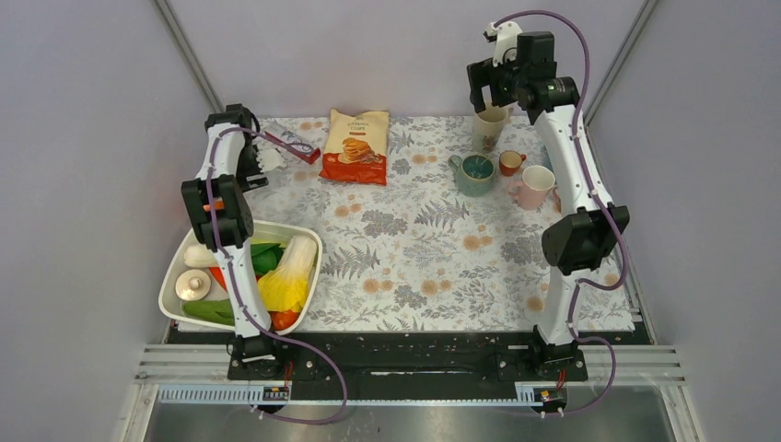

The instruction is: Turn the mug right side up

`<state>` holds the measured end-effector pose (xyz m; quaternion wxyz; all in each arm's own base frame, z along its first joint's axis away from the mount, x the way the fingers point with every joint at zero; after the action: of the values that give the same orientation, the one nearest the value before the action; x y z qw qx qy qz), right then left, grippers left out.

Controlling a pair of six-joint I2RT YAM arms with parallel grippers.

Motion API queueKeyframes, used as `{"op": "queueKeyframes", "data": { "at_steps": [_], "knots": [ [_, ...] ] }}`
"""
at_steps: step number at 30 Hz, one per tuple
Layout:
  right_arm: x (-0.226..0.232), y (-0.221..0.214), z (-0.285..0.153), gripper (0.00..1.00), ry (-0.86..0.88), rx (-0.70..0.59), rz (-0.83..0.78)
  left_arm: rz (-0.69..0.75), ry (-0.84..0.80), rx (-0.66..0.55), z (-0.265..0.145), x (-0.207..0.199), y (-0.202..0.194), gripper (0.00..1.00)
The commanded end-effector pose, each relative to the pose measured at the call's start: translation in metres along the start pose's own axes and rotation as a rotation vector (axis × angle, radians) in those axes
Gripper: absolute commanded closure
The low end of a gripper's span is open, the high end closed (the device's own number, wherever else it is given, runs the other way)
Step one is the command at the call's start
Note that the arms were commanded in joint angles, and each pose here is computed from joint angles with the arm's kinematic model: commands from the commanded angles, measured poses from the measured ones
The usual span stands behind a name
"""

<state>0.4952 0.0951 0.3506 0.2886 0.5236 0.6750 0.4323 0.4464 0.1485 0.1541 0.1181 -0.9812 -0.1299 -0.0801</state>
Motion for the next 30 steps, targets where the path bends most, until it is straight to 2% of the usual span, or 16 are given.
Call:
{"op": "queueKeyframes", "data": {
  "at_steps": [1, 4, 11, 13, 15, 17, 21, 25, 30],
  "knots": [
    [0.026, -0.003, -0.025, 0.01, 0.056, 0.024, -0.074, 0.059, -0.029, 0.111, 0.009, 0.009, -0.013, 0.24],
    [0.032, -0.008, -0.033, 0.01, 0.049, 0.037, -0.104, 0.054, -0.063, 0.154, 0.022, 0.005, -0.018, 0.26],
    [0.04, -0.018, -0.044, 0.01, 0.046, 0.056, -0.133, 0.051, -0.113, 0.151, 0.041, -0.003, -0.015, 0.45],
    [0.041, -0.017, -0.049, 0.01, 0.042, 0.053, -0.137, 0.05, -0.112, 0.161, 0.041, -0.003, -0.016, 0.56],
    [0.042, -0.017, -0.052, 0.0, 0.044, 0.05, -0.138, 0.046, -0.102, 0.166, 0.039, -0.001, -0.017, 0.72],
    [0.043, -0.017, -0.055, 0.01, 0.048, 0.048, -0.14, 0.04, -0.082, 0.157, 0.034, 0.002, -0.016, 0.98],
    [0.046, -0.015, -0.061, 0.01, 0.05, 0.037, -0.143, 0.014, 0.005, 0.089, 0.015, 0.013, -0.005, 1.0],
    [0.051, -0.008, -0.071, 0.01, 0.05, 0.006, -0.126, -0.071, 0.179, -0.019, -0.017, 0.033, 0.014, 1.0],
    [0.067, -0.004, -0.081, 0.01, 0.13, -0.054, 0.008, -0.205, 0.322, -0.207, -0.063, 0.043, 0.032, 1.0]
  ]
}}
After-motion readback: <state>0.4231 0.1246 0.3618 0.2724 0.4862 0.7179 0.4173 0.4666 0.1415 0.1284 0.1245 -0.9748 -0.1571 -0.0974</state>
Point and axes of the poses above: each gripper's point midway between its finger pads, its own z axis out along the fingers, its own x axis along the line the jaws close on, y = z × x, the point moved 6 cm from there along -z, back along the fingers, and after that the axes turned 11 degrees about z, right-handed, at the moved point
